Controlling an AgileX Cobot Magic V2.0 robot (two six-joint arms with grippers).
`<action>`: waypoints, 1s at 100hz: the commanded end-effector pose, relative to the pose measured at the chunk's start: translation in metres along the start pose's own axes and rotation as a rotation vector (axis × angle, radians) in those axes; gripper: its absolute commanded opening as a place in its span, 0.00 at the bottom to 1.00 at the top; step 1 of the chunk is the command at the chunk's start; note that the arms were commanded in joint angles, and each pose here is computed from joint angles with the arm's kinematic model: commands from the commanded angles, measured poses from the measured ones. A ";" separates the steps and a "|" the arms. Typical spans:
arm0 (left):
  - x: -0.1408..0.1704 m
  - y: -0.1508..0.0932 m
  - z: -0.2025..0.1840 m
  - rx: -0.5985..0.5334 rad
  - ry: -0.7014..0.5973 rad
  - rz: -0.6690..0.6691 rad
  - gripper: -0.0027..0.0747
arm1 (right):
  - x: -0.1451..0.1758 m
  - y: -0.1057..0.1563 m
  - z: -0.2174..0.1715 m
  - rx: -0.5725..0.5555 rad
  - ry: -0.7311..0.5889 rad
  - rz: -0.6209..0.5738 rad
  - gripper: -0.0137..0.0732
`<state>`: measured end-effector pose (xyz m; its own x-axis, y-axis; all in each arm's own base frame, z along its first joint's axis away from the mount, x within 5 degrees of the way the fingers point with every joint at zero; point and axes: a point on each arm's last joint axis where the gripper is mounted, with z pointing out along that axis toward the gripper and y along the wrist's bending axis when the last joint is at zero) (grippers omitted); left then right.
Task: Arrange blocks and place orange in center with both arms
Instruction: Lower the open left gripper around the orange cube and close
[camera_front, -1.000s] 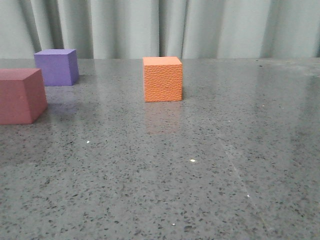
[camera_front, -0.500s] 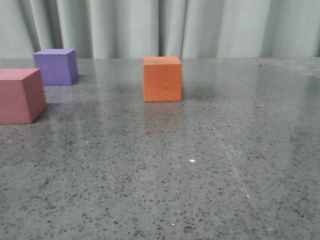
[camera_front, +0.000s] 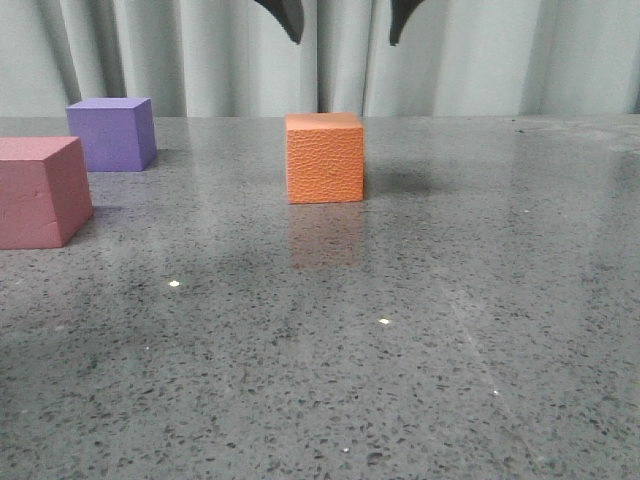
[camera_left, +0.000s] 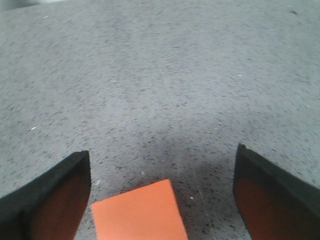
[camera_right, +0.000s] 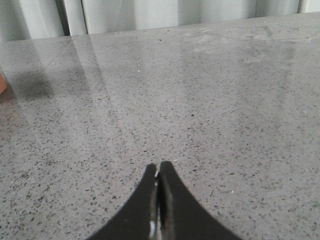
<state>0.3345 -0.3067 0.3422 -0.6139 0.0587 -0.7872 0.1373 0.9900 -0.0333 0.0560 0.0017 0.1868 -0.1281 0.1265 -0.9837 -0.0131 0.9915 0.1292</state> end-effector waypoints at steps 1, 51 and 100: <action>-0.024 0.010 -0.030 -0.005 -0.100 -0.104 0.75 | -0.013 0.001 -0.003 -0.006 -0.120 -0.017 0.08; -0.011 0.008 -0.014 -0.061 -0.024 -0.125 0.75 | -0.013 0.001 -0.003 -0.006 -0.120 -0.017 0.08; 0.014 -0.002 0.015 -0.086 0.086 -0.106 0.75 | -0.013 0.001 -0.003 -0.006 -0.120 -0.017 0.08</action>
<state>0.3421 -0.3138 0.2934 -0.7342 -0.0200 -0.6786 -0.0138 0.9998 -0.0145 0.0560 0.0017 0.1868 -0.1281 0.1265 -0.9837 -0.0131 0.9915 0.1292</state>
